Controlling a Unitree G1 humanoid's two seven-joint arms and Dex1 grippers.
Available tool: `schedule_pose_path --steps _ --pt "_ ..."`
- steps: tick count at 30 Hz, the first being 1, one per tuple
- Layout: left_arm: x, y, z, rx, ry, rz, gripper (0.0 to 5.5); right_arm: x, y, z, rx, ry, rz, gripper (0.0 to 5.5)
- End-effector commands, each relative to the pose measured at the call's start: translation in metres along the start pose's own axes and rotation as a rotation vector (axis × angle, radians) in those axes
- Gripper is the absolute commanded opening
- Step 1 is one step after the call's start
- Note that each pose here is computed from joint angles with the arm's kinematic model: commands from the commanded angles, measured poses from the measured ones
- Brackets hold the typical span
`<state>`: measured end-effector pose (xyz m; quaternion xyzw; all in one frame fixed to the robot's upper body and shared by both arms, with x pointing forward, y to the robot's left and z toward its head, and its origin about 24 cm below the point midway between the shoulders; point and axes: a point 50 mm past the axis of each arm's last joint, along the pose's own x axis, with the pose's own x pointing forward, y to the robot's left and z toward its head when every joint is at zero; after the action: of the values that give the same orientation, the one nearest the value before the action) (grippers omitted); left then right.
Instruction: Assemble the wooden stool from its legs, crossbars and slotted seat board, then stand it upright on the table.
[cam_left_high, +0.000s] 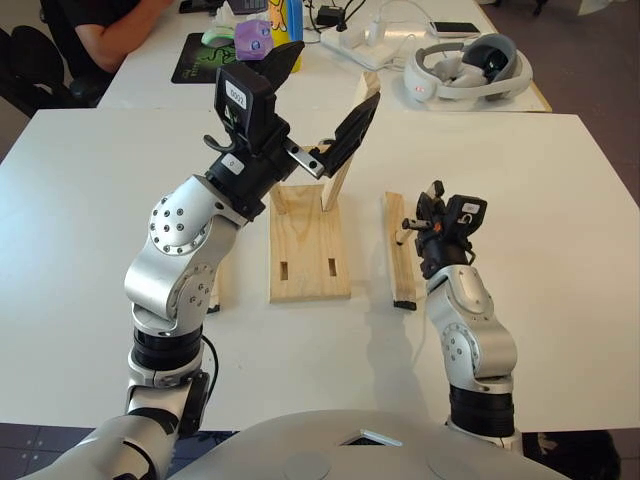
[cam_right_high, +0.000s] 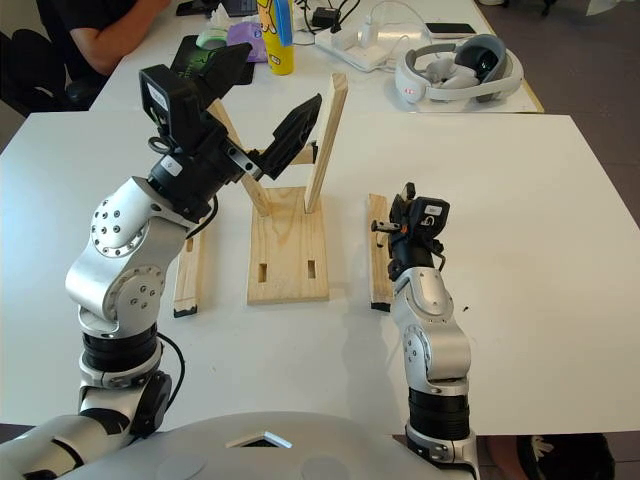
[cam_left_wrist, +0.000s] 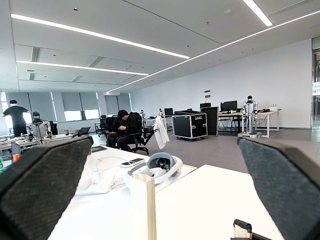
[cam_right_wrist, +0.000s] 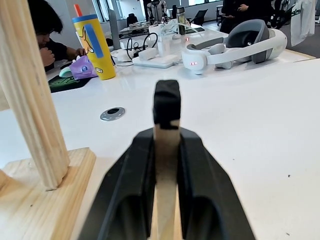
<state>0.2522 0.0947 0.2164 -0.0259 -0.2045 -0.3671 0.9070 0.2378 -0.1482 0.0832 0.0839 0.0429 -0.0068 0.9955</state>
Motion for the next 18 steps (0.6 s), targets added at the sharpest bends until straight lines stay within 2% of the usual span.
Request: schedule_pose_path --steps 1,6,12,18 --pt "-0.001 -0.001 0.002 0.009 0.0 0.009 5.4 -0.001 -0.008 -0.021 -0.075 0.028 0.053 0.41" --pt "-0.001 -0.001 0.001 0.007 0.006 -0.001 5.4 -0.006 -0.018 -0.032 -0.11 -0.017 0.065 0.41" --pt "-0.001 0.0 0.0 0.003 0.012 -0.014 5.4 -0.013 -0.014 -0.045 -0.078 0.002 0.082 0.41" --pt "-0.001 0.0 0.0 0.008 0.007 -0.003 5.4 -0.006 -0.009 -0.043 -0.083 0.012 0.126 0.41"
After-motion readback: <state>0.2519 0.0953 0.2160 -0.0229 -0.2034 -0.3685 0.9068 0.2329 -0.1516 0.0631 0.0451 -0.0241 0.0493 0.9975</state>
